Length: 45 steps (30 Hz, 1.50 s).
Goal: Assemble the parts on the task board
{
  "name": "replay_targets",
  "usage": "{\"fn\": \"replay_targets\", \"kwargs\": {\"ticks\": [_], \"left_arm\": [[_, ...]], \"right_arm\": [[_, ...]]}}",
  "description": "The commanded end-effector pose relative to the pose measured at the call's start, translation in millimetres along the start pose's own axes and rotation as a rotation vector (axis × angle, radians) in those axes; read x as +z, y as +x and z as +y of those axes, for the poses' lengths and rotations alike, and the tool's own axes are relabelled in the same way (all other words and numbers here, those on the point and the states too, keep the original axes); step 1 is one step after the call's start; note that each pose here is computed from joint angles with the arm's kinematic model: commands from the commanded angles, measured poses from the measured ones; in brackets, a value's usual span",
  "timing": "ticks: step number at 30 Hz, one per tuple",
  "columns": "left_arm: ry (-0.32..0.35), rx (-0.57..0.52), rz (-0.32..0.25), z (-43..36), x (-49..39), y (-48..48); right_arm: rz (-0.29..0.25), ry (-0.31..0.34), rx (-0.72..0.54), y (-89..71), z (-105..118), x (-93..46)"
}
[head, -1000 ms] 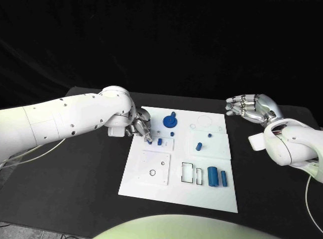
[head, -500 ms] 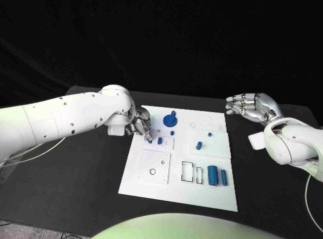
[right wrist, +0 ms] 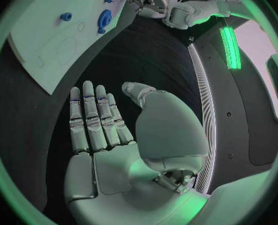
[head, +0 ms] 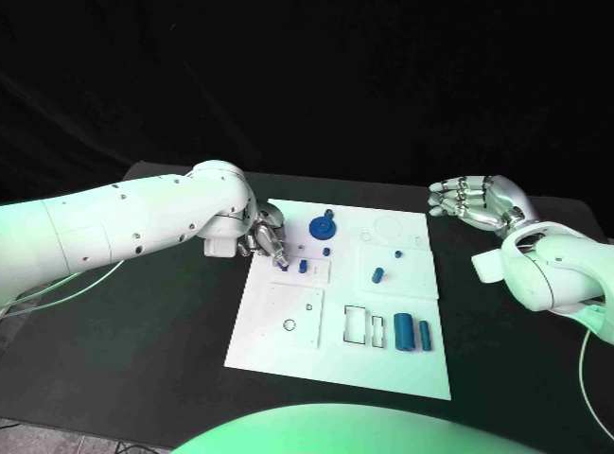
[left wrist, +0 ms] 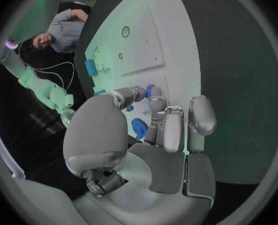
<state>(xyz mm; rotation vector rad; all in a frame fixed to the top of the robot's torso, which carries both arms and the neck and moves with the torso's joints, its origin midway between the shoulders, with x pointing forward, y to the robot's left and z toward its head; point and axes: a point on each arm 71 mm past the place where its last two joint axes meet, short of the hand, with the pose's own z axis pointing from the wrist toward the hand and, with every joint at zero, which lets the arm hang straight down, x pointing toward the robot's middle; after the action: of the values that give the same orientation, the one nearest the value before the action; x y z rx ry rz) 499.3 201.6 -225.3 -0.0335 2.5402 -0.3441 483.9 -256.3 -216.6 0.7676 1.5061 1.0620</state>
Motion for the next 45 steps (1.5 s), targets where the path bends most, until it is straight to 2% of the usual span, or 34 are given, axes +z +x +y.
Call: {"fn": "replay_targets", "kwargs": {"ticks": [1,18,45], "left_arm": [[0.015,0.004,0.015,-2.5,0.1,1.7],[0.013,0.004,-0.001,-3.2,0.5,0.9],[-0.008,0.015,0.038,-0.6,7.0,8.2]], "right_arm": [[0.015,-0.012,0.003,1.7,1.0,-0.3],[0.016,-0.012,0.004,1.9,1.2,-0.6],[0.017,-0.012,0.005,1.4,1.3,-1.9]]}}
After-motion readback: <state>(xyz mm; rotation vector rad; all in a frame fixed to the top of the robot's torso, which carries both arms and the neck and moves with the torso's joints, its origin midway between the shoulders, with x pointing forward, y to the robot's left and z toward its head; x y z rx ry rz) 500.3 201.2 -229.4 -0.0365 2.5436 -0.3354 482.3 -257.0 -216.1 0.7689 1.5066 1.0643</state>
